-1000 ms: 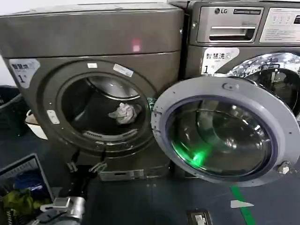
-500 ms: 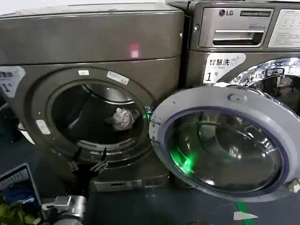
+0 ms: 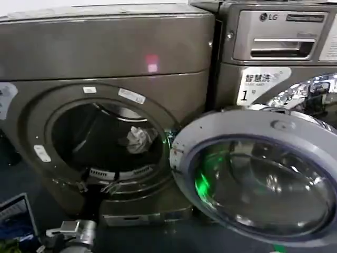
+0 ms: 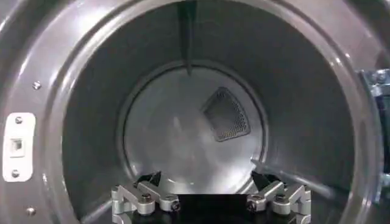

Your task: Grasp the clothes from the dryer.

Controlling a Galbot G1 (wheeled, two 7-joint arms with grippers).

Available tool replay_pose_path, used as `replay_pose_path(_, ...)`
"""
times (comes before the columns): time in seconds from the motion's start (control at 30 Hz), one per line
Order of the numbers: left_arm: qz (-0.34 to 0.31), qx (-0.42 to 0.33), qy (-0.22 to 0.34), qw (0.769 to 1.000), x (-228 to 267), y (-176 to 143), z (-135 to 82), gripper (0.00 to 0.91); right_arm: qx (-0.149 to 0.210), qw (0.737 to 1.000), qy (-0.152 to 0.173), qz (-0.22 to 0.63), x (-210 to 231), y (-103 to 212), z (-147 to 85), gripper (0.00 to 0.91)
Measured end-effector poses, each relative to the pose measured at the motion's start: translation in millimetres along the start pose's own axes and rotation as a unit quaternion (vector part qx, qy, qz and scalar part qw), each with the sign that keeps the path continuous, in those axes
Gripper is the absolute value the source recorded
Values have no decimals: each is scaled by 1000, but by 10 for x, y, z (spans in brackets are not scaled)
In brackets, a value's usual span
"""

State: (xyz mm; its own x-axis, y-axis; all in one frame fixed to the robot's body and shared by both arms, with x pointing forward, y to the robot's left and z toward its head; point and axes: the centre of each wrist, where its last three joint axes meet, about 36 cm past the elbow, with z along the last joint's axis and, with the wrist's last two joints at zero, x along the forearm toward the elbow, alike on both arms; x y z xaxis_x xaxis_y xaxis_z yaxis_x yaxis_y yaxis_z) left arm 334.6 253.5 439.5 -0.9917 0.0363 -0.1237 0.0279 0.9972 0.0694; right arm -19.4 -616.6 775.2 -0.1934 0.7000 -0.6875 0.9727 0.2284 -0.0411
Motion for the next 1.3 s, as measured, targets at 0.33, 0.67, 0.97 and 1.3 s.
replay_pose_path(0.33,0,0,-1,1000,-1,2,-11,907,0,1000,-1,0,-2,-4,-7,907)
replay_pose_path(0.67,1,-1,-2,1000,-19,10,-22,907,-1,1000,-1,-3,-4,16,-4,907)
replay_pose_path(0.97,2,-2,0,1000,-27,16,-10,907,0,1000,-3,-6,2,41,-13,907)
replay_pose_path(1.3,2,0,-1,1000,-41,10,-9,907,1,1000,-3,-2,11,35,-37,907)
